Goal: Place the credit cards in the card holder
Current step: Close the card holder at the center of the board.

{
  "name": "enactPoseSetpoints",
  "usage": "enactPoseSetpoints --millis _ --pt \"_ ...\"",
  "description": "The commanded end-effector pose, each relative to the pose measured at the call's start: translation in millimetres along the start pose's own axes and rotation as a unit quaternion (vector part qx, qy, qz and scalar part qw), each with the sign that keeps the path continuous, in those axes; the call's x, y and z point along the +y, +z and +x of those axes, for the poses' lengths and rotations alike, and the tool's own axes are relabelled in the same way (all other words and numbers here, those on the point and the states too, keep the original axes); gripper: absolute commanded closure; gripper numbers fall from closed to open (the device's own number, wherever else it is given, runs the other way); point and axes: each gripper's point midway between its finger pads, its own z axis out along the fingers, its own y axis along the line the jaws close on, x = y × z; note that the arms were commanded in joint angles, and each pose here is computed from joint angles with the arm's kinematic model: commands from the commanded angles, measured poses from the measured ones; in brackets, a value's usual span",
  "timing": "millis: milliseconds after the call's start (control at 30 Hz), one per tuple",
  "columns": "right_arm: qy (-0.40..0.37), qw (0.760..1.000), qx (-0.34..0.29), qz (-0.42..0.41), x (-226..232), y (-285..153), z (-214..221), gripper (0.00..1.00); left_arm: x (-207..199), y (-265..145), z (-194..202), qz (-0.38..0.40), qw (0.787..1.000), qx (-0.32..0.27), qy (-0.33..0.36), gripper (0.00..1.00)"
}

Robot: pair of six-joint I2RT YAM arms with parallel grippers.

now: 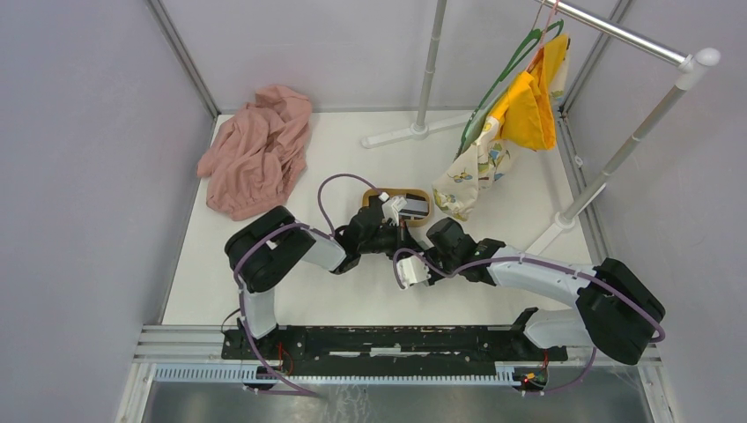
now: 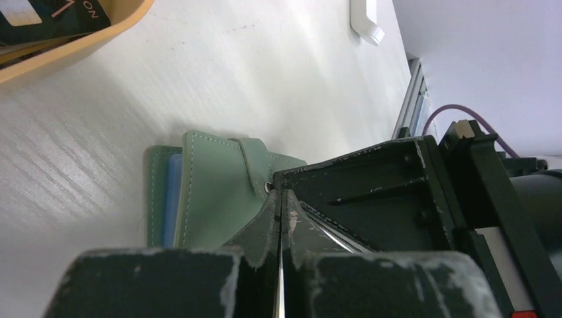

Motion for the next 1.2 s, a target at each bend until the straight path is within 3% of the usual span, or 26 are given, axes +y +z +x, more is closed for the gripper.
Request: enactPoseSetpoints --millis 0,367,833,1167 --pt "-0.003 1.000 0.011 -0.020 14.2 0.5 3.9 1.00 -25.3 6.1 -17.5 0.052 0.998 -0.030 -0.025 0.98" --pt "-0.001 1.000 0.014 -0.022 14.9 1.9 4.6 1.00 -21.3 14.7 -5.6 0.043 0.998 -0.014 -0.038 0.98" --pt "-0.003 0.999 0.020 -0.025 15.7 3.2 4.9 1.00 24.2 12.3 20.3 -0.103 0.994 0.032 0.011 0.98" --pt "-0.020 0.999 0.033 -0.034 20.1 4.6 4.8 1.00 39.3 4.1 41.6 -0.146 0.987 0.059 0.030 0.98"
